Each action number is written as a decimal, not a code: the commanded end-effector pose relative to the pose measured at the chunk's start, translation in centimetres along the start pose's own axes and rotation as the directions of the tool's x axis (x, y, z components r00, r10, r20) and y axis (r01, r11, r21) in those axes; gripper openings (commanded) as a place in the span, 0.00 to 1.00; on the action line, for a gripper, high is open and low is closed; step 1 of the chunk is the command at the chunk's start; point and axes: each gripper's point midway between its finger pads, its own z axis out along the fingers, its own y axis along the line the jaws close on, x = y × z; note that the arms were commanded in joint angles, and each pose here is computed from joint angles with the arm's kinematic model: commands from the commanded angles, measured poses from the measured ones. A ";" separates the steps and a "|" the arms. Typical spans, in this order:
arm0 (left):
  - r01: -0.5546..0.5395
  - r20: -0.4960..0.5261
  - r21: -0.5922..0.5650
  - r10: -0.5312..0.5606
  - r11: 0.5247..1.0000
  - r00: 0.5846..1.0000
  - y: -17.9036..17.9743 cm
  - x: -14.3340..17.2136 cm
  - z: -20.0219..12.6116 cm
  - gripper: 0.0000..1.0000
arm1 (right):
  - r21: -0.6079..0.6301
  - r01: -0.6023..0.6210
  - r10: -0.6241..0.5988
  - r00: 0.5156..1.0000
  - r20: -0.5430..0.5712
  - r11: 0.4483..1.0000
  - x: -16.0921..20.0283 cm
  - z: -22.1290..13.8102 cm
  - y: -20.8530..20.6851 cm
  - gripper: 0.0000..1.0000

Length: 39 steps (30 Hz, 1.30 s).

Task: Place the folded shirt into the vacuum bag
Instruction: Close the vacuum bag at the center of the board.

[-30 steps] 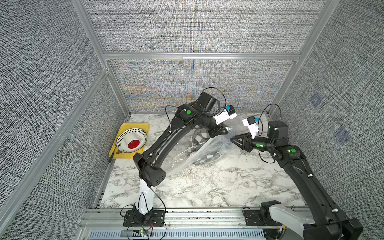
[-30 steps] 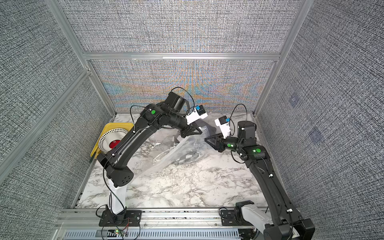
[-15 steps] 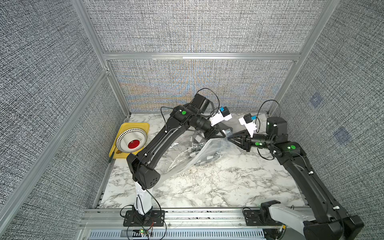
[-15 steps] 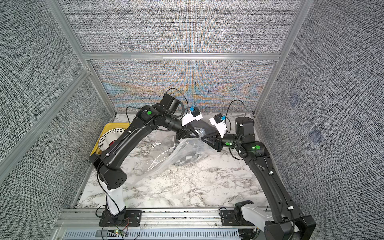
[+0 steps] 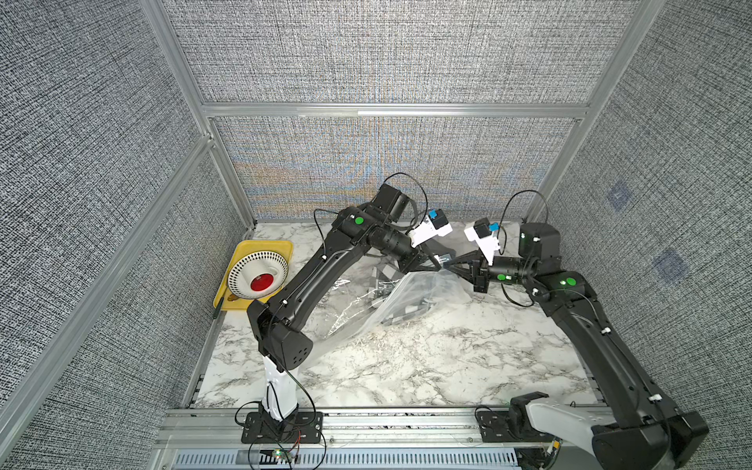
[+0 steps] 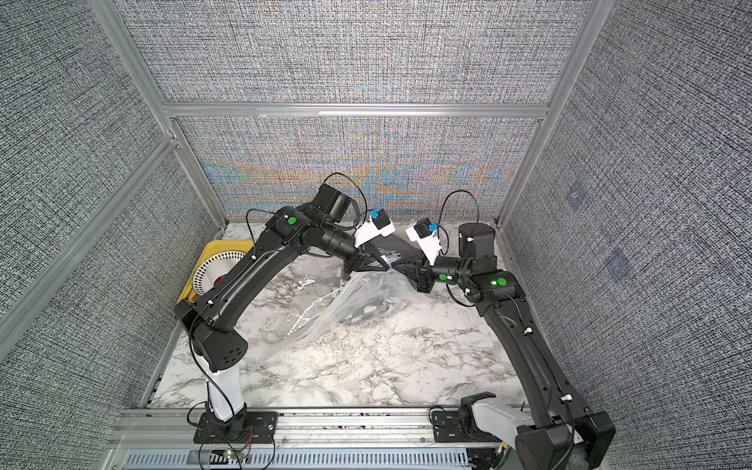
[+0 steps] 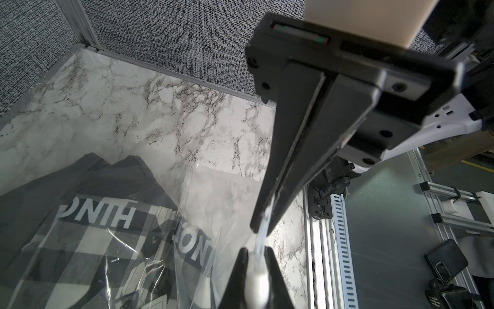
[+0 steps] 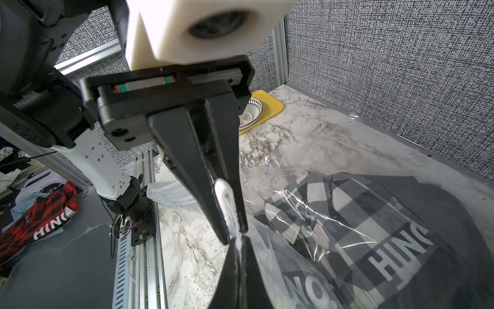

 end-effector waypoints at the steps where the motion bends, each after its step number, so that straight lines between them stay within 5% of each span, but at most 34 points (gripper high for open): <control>1: -0.021 0.022 0.017 0.021 1.000 1.000 -0.1 -0.5 0.1 0.00 | -0.019 0.027 -0.026 0.999 0.019 0.999 -0.5 0.0 0.4 0.00; 16: 0.046 0.018 -0.002 -0.046 0.999 0.999 1.7 0.5 0.9 0.00 | 0.271 0.058 -0.095 0.988 0.125 0.961 -2.6 -2.8 -1.9 0.00; 39: 0.086 0.003 -0.058 -0.086 0.995 0.996 1.6 2.5 0.4 0.00 | 0.380 0.012 -0.110 0.965 0.237 0.925 -4.2 -5.5 -2.7 0.00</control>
